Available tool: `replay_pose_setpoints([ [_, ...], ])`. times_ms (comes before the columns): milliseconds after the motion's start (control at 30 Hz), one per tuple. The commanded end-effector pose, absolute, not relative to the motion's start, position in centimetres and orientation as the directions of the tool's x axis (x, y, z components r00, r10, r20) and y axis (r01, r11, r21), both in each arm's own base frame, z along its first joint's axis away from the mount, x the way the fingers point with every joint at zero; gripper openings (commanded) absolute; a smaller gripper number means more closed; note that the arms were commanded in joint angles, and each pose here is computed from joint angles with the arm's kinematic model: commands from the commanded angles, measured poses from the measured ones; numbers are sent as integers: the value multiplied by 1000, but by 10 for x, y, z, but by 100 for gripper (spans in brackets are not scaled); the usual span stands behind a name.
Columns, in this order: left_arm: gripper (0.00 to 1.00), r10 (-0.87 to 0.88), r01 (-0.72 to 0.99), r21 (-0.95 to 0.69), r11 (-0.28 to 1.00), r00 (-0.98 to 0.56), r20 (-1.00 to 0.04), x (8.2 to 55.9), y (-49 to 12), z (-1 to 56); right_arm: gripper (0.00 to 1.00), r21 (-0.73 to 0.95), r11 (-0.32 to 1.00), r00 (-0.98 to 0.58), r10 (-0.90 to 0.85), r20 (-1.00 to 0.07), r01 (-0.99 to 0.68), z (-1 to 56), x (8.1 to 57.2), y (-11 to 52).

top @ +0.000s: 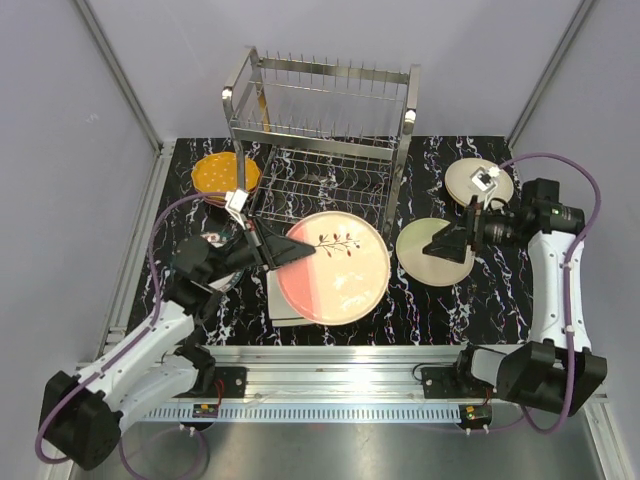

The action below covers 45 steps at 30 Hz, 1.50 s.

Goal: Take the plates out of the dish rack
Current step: Pass the plate from the left arm to the right

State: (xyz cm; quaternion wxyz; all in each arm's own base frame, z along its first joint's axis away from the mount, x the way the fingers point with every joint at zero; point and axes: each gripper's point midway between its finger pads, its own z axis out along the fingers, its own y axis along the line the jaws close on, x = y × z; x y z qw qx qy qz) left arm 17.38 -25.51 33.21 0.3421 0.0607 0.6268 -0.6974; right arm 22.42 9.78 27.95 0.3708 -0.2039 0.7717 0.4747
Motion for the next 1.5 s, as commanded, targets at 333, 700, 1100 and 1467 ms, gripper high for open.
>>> replay_pose_setpoints([
  [333, 0, -428, 623, -781, -47, -719, -548, 197, -298, 337, 100, 608, 340, -664, -71, -744, -718, 273, 206, 153],
  [700, 0, -427, 612, -785, -97, -738, -522, 204, -326, 333, 96, 664, 333, -726, -103, -680, -669, 242, 213, 174],
  [1100, 0, -441, 614, -787, -64, -725, -529, 225, -339, 323, 37, 716, 249, -752, -89, -653, -652, 243, 202, 183],
  [1467, 62, -440, 627, -779, 0, -699, -563, 236, -343, 316, 0, 791, 180, -799, 44, -600, -585, 270, 214, 167],
])
